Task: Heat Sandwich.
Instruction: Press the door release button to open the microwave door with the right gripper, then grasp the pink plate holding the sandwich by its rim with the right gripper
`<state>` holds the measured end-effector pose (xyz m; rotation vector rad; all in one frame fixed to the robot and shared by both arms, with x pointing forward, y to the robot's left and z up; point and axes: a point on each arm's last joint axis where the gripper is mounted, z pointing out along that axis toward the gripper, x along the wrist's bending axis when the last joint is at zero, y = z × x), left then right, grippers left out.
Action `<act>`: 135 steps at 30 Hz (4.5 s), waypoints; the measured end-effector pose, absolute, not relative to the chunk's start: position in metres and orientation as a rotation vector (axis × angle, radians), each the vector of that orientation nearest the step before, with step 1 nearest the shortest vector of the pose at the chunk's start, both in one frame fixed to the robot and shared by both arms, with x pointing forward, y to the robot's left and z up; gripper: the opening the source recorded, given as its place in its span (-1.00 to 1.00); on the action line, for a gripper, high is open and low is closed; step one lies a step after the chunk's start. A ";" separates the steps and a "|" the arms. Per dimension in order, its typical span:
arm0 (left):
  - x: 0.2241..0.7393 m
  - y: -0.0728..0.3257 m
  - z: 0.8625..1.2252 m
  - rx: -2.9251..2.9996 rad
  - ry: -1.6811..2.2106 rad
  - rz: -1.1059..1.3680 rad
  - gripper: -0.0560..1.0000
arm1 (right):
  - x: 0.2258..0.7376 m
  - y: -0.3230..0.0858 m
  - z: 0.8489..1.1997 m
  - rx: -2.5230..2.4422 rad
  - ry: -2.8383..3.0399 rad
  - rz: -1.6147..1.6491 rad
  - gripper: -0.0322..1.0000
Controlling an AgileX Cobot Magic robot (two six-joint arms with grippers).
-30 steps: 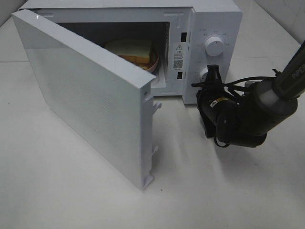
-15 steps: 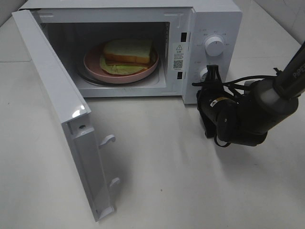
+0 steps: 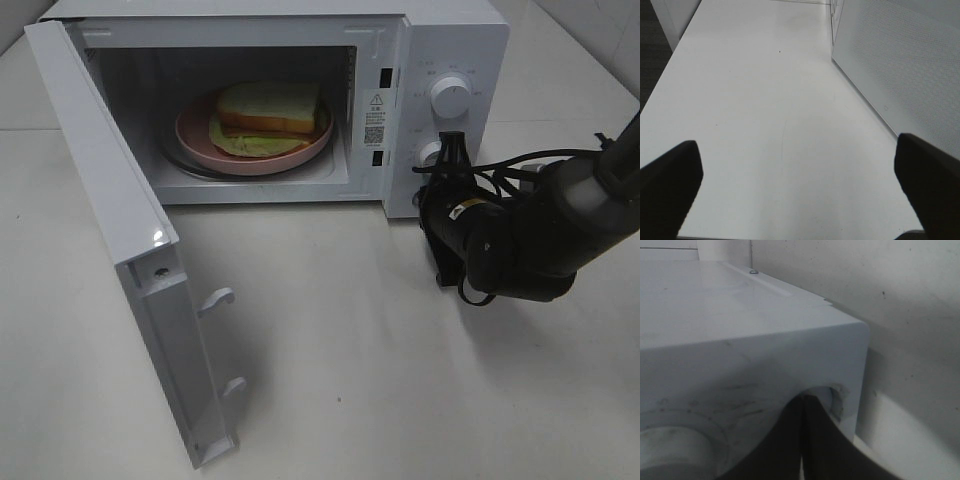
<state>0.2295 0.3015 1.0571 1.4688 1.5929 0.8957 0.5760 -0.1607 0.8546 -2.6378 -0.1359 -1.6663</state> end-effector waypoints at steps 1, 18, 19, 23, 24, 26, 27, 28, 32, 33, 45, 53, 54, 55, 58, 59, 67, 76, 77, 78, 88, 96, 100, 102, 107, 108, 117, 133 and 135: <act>0.230 0.301 1.057 1.469 1.593 0.896 0.98 | 0.576 -0.161 0.855 -2.638 -0.136 -1.666 -0.92; 0.230 0.301 1.057 1.469 1.593 0.896 0.98 | 0.547 -0.164 0.880 -2.706 -0.321 -1.508 -0.92; 0.230 0.301 1.057 1.469 1.593 0.896 0.98 | 0.546 -0.164 0.881 -2.712 -0.343 -1.493 -0.92; 0.230 0.301 1.057 1.469 1.593 0.896 0.98 | 0.541 -0.163 0.893 -2.723 -0.460 -1.449 -0.92; 0.230 0.301 1.057 1.469 1.593 0.896 0.98 | 0.541 -0.163 0.893 -2.723 -0.460 -1.449 -0.92; 0.230 0.301 1.057 1.469 1.593 0.896 0.98 | 0.538 -0.162 0.903 -2.719 -0.528 -1.426 -0.92; 0.230 0.301 1.057 1.469 1.593 0.896 0.98 | 0.537 -0.161 0.906 -2.718 -0.554 -1.415 -0.92; 0.230 0.301 1.057 1.469 1.593 0.896 0.98 | 0.535 -0.161 0.908 -2.718 -0.580 -1.399 -0.92; 0.230 0.301 1.057 1.469 1.593 0.896 0.98 | 0.528 -0.160 0.918 -2.716 -0.700 -1.329 -0.91; 0.230 0.301 1.057 1.469 1.593 0.896 0.98 | 0.528 -0.160 0.918 -2.716 -0.700 -1.329 -0.91; 0.230 0.301 1.057 1.469 1.593 0.896 0.98 | 0.504 -0.158 0.942 -2.606 -1.287 -1.141 -0.85; 0.230 0.301 1.057 1.469 1.593 0.896 0.98 | 0.489 -0.157 0.957 -2.442 -1.648 -1.047 -0.82; 0.230 0.301 1.057 1.469 1.593 0.896 0.98 | 0.488 -0.157 0.959 -2.421 -1.682 -1.035 -0.82; 0.230 0.301 1.057 1.469 1.593 0.896 0.98 | 0.487 -0.156 0.961 -2.398 -1.717 -1.023 -0.81; 0.230 0.301 1.057 1.469 1.593 0.896 0.98 | 0.484 -0.154 0.964 -2.330 -1.813 -0.961 -0.79; 0.230 0.301 1.057 1.469 1.593 0.896 0.98 | 0.483 -0.153 0.964 -2.305 -1.843 -0.933 -0.79; 0.230 0.301 1.057 1.469 1.593 0.896 0.98 | 0.480 -0.145 0.981 -2.012 -2.166 -0.803 -0.76; 0.230 0.301 1.057 1.469 1.593 0.896 0.98 | 0.478 -0.147 0.989 -1.606 -2.586 -0.655 -0.72; 0.230 0.301 1.057 1.469 1.593 0.896 0.98 | 0.477 -0.148 0.989 -1.551 -2.629 -0.642 -0.72; 0.230 0.301 1.057 1.469 1.593 0.896 0.98 | 0.475 -0.149 0.988 -1.424 -2.716 -0.619 -0.71; 0.230 0.301 1.057 1.469 1.593 0.896 0.98 | 0.473 -0.151 0.987 -0.717 -3.077 -0.579 -0.69; 0.230 0.301 1.057 1.469 1.593 0.896 0.98 | 0.474 -0.151 0.987 -0.250 -3.211 -0.555 -0.65; 0.230 0.301 1.057 1.469 1.593 0.896 0.98 | 0.474 -0.152 0.987 -0.046 -3.250 -0.528 -0.55; 0.230 0.301 1.057 1.469 1.593 0.896 0.98 | 0.475 -0.154 0.986 0.030 -3.272 -0.491 -0.37; 0.230 0.301 1.057 1.469 1.593 0.896 0.98 | 0.477 -0.156 0.986 0.086 -3.307 -0.449 0.12; 0.230 0.301 1.057 1.469 1.593 0.896 0.98 | 0.477 -0.156 0.986 0.086 -3.307 -0.449 0.12; 0.230 0.301 1.057 1.469 1.593 0.896 0.98 | 0.479 -0.157 0.986 0.116 -3.340 -0.431 0.71; 0.230 0.301 1.057 1.469 1.593 0.896 0.98 | 0.498 -0.131 1.020 0.401 -3.519 -0.294 0.71; 0.230 0.301 1.057 1.469 1.593 0.896 0.98 | 0.501 -0.124 1.024 0.453 -3.538 -0.278 0.71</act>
